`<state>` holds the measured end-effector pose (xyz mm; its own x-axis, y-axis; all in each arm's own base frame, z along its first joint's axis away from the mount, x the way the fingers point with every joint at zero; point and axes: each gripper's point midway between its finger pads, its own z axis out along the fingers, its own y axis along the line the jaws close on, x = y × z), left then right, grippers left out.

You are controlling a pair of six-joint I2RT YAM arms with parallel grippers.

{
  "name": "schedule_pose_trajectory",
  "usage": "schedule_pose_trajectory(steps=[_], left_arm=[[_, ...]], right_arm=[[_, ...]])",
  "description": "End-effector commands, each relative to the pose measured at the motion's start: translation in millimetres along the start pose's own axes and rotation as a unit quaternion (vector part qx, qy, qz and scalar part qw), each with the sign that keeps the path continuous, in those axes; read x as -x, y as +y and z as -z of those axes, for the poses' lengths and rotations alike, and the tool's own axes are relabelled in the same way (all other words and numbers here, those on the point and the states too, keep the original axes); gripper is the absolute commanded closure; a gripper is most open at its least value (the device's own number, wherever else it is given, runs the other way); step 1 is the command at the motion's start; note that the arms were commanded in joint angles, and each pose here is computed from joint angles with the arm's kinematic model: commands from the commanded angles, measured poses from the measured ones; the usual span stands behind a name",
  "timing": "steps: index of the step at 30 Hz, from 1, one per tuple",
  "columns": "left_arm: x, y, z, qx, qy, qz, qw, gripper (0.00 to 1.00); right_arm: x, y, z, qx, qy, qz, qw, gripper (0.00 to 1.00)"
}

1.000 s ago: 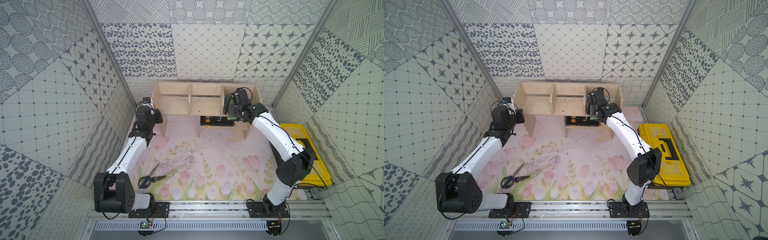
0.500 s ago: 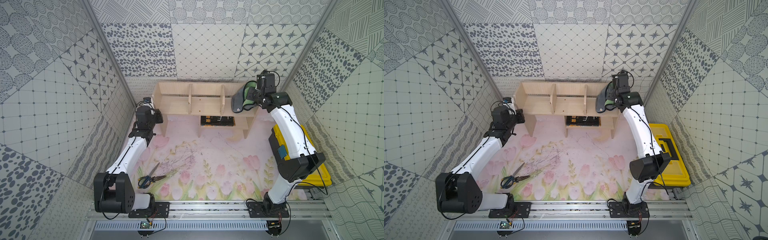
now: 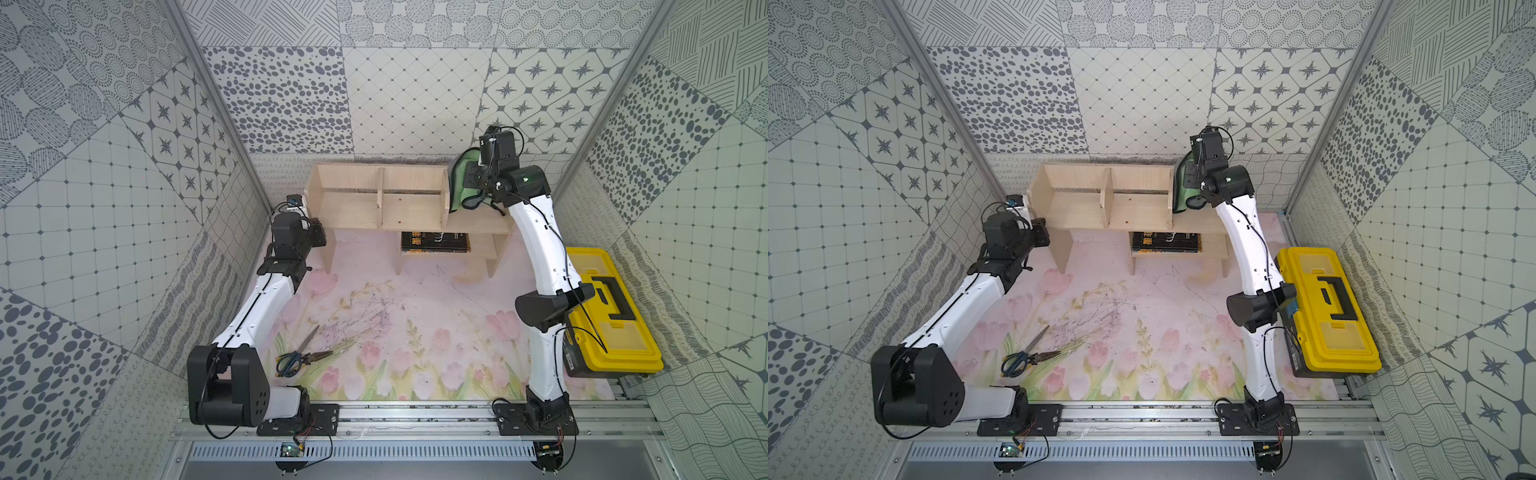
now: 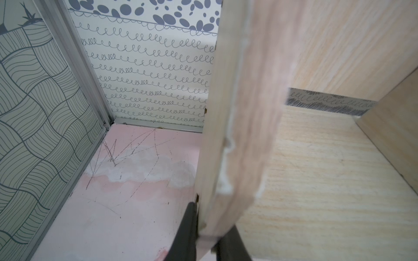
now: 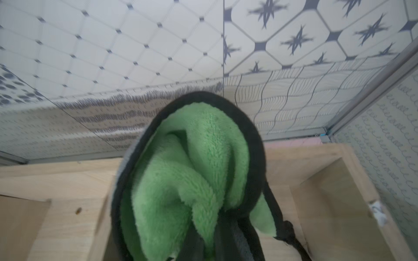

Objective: Wipe the bookshelf clean with a cloth
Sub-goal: Wipe the dust from the shelf.

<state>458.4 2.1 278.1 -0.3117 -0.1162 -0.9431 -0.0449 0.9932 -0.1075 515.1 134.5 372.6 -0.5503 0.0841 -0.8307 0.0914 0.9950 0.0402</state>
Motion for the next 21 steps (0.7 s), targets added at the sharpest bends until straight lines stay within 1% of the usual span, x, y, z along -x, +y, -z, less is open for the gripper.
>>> schedule_pose_trajectory(steps=[1,4,6,9,11,13,17,19,21], left_arm=[[-28.4,-23.9,2.0,-0.061,0.063,0.114,0.99,1.0],[-29.1,-24.1,2.1,-0.063,0.063,0.115,0.989,1.0],[-29.8,-24.0,1.7,-0.063,0.064,0.116,0.989,1.0],[-29.8,-24.3,1.7,-0.063,0.064,0.116,0.989,1.0],[-29.6,-25.5,2.1,-0.064,0.064,0.115,0.989,1.0],[-30.1,-25.4,2.1,-0.063,0.064,0.113,0.989,1.0],[-28.6,-27.7,3.1,-0.066,0.063,0.112,0.989,1.0],[-28.7,-29.5,3.3,-0.068,0.064,0.112,0.989,1.0],[-29.7,-30.5,3.5,-0.068,0.065,0.11,0.989,1.0]], right_arm=[[-20.5,-20.6,-1.1,-0.035,0.019,0.007,0.999,1.0],[-46.1,-33.8,-6.9,-0.03,0.025,-0.012,0.999,1.0],[-67.4,-41.5,-11.6,-0.023,0.04,-0.025,0.999,1.0],[-97.6,-48.9,-14.8,-0.03,0.063,-0.019,0.997,1.0],[-114.6,-45.8,-14.6,-0.016,0.074,-0.015,0.997,1.0],[-128.7,-33.3,-11.5,0.014,0.076,-0.007,0.997,1.0],[-136.4,-4.0,-5.6,0.081,0.076,-0.003,0.994,1.0],[-129.3,6.9,-3.0,0.105,0.07,-0.007,0.992,1.0],[-114.1,12.7,-3.3,0.112,0.056,-0.012,0.992,1.0]])
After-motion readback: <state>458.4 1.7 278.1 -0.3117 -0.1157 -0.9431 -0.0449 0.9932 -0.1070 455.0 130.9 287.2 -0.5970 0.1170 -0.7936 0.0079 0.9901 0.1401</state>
